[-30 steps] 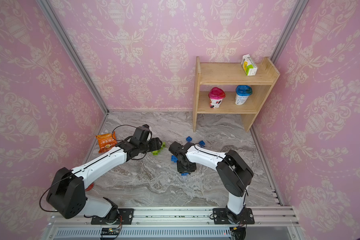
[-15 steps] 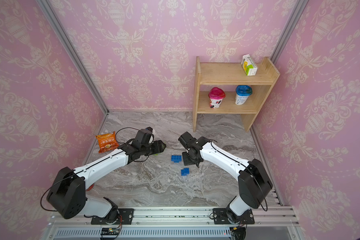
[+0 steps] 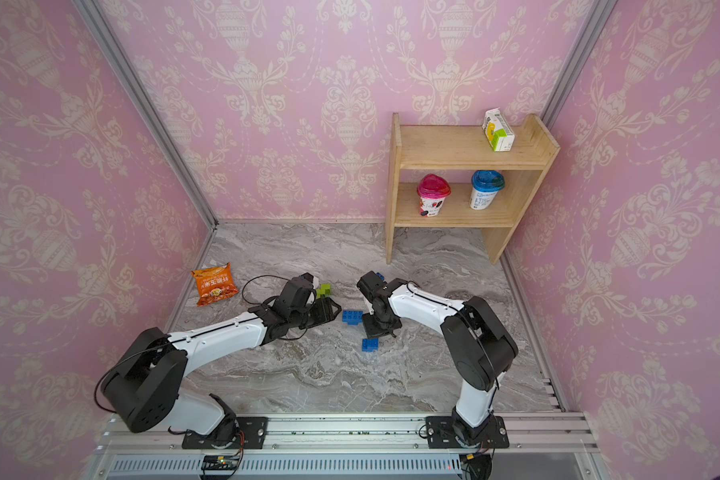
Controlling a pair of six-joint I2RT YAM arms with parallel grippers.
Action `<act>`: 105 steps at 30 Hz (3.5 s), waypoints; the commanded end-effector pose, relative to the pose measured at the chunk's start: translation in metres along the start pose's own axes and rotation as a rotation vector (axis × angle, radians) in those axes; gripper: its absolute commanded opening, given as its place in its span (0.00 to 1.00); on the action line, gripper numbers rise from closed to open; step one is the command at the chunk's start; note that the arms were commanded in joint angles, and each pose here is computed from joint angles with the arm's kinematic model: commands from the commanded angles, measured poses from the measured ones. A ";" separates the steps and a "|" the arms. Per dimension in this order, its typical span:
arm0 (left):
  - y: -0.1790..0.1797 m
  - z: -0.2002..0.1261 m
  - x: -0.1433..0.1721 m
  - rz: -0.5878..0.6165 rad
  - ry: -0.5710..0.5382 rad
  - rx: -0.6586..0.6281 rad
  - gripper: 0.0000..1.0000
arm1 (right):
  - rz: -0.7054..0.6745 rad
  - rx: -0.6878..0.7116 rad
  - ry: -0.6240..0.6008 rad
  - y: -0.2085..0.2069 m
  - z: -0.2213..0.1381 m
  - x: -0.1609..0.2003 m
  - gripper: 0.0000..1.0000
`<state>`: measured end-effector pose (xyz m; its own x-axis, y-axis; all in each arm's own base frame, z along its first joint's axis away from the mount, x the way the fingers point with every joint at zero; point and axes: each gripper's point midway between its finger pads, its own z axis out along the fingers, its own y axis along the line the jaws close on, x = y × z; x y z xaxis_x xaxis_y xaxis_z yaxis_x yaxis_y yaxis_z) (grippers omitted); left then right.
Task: Assemble the letter v with lego
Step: Pick up the lego brick from the center of the board.
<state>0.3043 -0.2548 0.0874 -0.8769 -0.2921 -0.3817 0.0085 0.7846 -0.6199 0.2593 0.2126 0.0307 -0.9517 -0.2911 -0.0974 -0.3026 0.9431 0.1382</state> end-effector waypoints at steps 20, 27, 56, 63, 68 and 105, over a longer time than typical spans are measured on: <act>-0.007 0.039 0.009 -0.114 -0.009 0.292 0.58 | -0.331 -0.039 -0.089 0.012 -0.042 0.038 0.65; -0.004 0.043 0.011 -0.136 -0.011 0.301 0.54 | -0.335 -0.035 -0.101 0.013 -0.034 0.034 0.65; 0.004 0.057 0.020 -0.204 0.010 0.337 0.43 | -0.341 -0.104 -0.039 0.033 0.001 0.036 0.54; 0.003 0.056 0.020 -0.200 0.008 0.341 0.41 | -0.339 -0.097 -0.011 0.034 0.007 0.036 0.46; 0.004 0.057 0.021 -0.201 0.011 0.340 0.40 | -0.335 -0.088 -0.015 0.032 0.007 0.035 0.48; 0.008 0.060 0.023 -0.184 0.031 0.310 0.37 | -0.501 0.024 -0.084 0.018 -0.036 -0.001 0.29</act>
<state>0.3168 -0.2917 0.0436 -0.8773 -0.4141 -0.2427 0.0141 0.4832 -0.8754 0.2363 0.2318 0.0427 -0.7381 -0.6506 -0.1788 -0.6714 0.7344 0.0993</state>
